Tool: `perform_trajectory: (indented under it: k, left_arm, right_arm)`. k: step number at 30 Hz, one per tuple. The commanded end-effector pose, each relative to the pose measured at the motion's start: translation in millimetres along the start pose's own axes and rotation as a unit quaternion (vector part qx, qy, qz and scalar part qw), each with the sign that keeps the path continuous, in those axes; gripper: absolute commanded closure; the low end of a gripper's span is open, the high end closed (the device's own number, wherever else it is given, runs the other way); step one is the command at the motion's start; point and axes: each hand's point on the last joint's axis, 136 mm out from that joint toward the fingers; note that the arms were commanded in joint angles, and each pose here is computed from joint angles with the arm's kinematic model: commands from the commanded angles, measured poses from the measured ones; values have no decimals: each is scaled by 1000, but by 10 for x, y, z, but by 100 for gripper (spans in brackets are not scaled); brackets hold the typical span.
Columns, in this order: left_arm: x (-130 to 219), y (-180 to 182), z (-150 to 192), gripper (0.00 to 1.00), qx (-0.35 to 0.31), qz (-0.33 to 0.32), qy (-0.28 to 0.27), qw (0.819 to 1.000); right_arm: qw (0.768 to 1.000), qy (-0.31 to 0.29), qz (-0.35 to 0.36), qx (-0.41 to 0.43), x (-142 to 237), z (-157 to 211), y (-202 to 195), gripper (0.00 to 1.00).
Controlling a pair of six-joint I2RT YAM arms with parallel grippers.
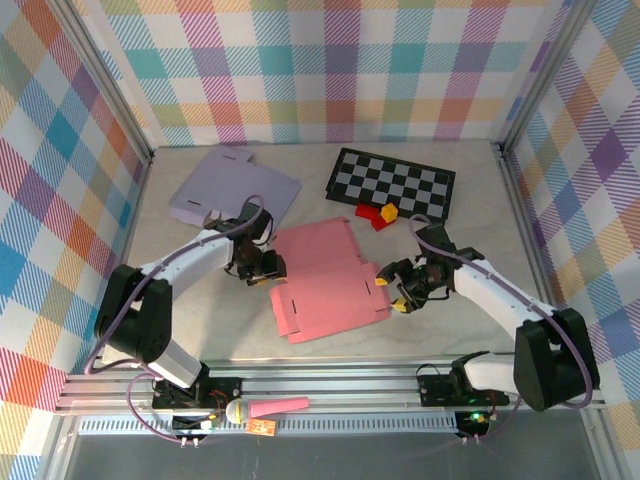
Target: Fold the paper box
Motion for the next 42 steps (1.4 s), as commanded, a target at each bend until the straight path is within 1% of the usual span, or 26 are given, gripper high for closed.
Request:
perform_trajectory:
  k: [1, 6, 10, 13, 18, 24, 29, 37, 42]
  left_arm:
    - [30, -57, 10, 54, -110, 10, 29, 993]
    - [-68, -129, 65, 53, -153, 32, 63, 986]
    - [-116, -78, 114, 52, -181, 26, 82, 980]
    - [-147, -87, 184, 51, -192, 36, 105, 975]
    - [-205, -15, 201, 49, -196, 21, 114, 974]
    - [-251, -80, 249, 48, -188, 44, 131, 972]
    - [-280, -87, 260, 48, -185, 41, 132, 973]
    - [-334, -61, 334, 48, -186, 38, 146, 971]
    - [-332, -63, 372, 49, -191, 34, 150, 969]
  right_arm:
    - [999, 17, -19, 29, 4, 1, 176, 36]
    - [998, 37, -15, 42, -52, 3, 196, 36]
    - [998, 48, -14, 49, -66, 2, 229, 36]
    - [997, 53, -11, 51, -73, 15, 223, 35]
    - [997, 62, -14, 48, -125, 51, 180, 35]
    - [997, 69, -14, 28, -226, 96, 93, 36]
    - [997, 70, -23, 4, -405, 40, 21, 36]
    - [997, 60, 36, 23, -461, -171, -46, 40]
    - [997, 58, 48, 11, -477, -260, -144, 42]
Point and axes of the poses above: each hand's point on the last joint's axis, 136 mm out from that joint toward the fingers, its own x axis back along the fingers, its own y axis along the line the jaws close on, z = x × y, and after that the axes turned 8 degrees about x, right-handed
